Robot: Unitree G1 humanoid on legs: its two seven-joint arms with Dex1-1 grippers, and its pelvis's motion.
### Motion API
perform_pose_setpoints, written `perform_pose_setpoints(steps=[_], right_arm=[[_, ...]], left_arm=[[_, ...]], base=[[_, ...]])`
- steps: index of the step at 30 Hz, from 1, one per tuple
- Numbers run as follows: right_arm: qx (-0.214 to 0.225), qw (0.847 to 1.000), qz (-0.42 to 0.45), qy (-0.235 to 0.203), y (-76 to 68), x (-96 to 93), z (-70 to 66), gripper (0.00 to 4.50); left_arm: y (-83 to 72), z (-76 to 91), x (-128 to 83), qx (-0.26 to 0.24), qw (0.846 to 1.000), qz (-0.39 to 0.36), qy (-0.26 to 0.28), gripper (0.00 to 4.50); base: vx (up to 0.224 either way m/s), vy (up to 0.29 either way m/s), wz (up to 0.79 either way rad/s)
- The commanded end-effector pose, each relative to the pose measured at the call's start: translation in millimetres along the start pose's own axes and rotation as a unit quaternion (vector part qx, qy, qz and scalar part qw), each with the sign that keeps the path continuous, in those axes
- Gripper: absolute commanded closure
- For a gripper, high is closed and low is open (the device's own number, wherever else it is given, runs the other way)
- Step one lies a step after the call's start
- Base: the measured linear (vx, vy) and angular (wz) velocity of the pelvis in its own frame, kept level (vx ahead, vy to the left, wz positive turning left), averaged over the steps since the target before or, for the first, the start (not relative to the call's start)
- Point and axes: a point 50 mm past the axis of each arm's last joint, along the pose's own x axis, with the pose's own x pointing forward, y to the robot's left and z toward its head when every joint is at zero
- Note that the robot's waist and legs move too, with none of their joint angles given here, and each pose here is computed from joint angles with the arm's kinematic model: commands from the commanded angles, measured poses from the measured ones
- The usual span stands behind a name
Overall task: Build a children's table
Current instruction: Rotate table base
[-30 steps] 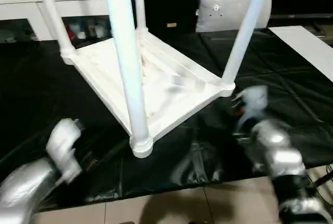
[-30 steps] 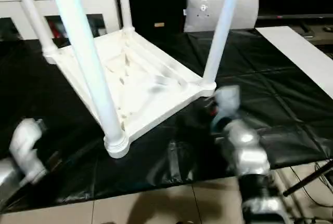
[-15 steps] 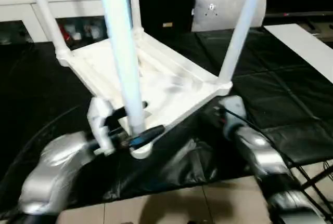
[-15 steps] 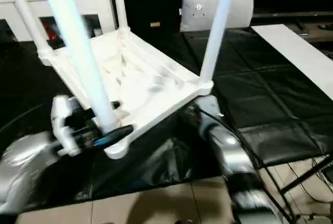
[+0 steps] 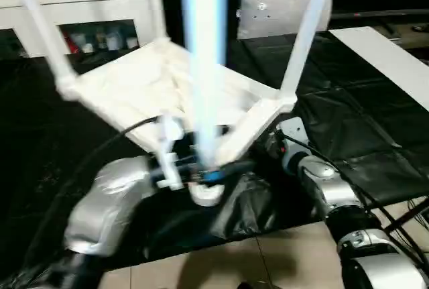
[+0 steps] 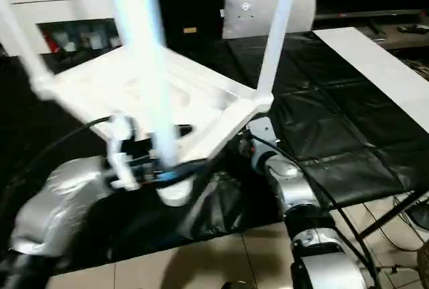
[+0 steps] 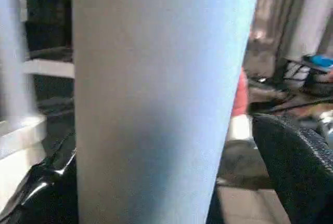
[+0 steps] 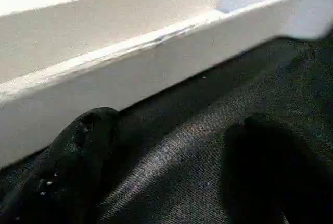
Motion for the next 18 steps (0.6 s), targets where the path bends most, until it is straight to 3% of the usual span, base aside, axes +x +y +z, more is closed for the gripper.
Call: perform_pose_setpoints(steps=[1,8,14,18], right_arm=[[-0.018,0.997,0.061,-0.043,23.8,10.6,22.0,0.00],[-0.019,0.997,0.054,-0.044,22.1,10.1,20.1,0.00],[-0.015,0.999,0.020,-0.037,10.2,8.2,17.8,0.00],[-0.009,1.000,-0.015,-0.022,-6.5,1.1,8.5,0.00]], left_arm=[[-19.6,4.6,27,0.004,0.996,-0.083,-0.013,0.02],[-19.4,1.5,39,0.016,0.997,-0.078,-0.011,0.02],[1.9,-6.7,41,0.064,0.998,0.004,0.016,0.02],[23.3,-6.5,37,0.097,0.992,0.072,0.038,0.02]], base=[[0.000,0.000,0.00],[0.000,0.000,0.00],[0.000,0.000,0.00],[0.000,0.000,0.00]])
